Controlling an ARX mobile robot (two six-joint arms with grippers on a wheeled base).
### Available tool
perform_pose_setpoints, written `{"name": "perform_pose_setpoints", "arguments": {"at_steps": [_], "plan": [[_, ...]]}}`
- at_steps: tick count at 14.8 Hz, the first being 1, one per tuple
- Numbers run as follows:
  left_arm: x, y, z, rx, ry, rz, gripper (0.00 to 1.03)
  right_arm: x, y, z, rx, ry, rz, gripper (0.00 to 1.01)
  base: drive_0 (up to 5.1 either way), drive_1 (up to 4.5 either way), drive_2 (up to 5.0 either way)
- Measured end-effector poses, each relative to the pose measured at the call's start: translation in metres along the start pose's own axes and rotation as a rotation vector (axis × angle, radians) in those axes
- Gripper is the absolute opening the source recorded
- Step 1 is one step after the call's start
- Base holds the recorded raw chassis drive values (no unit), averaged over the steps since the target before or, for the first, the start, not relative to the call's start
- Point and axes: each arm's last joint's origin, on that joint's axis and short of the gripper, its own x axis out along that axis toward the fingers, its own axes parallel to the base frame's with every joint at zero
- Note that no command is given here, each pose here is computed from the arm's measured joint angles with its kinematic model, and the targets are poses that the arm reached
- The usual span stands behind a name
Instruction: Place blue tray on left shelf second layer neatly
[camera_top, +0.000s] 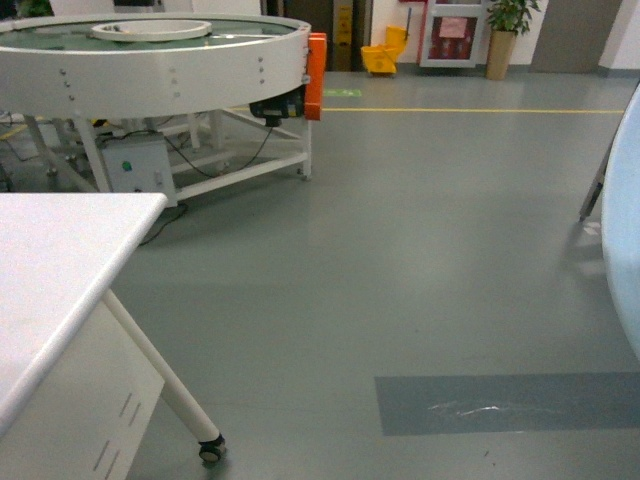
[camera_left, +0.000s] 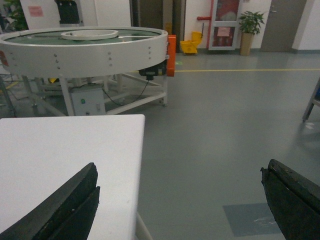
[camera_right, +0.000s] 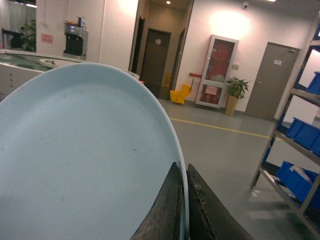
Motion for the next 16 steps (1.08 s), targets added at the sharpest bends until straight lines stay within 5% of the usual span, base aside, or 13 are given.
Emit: {"name": "perform_pose_setpoints", "arguments": {"at_steps": [16], "plan": [[0.0,-0.0001,0.0,0.0,0.0,-0.001,0.98,0.0,0.0,0.0,0.0,0.0,0.0,0.02,-1.6,-1.58,-1.6]]}}
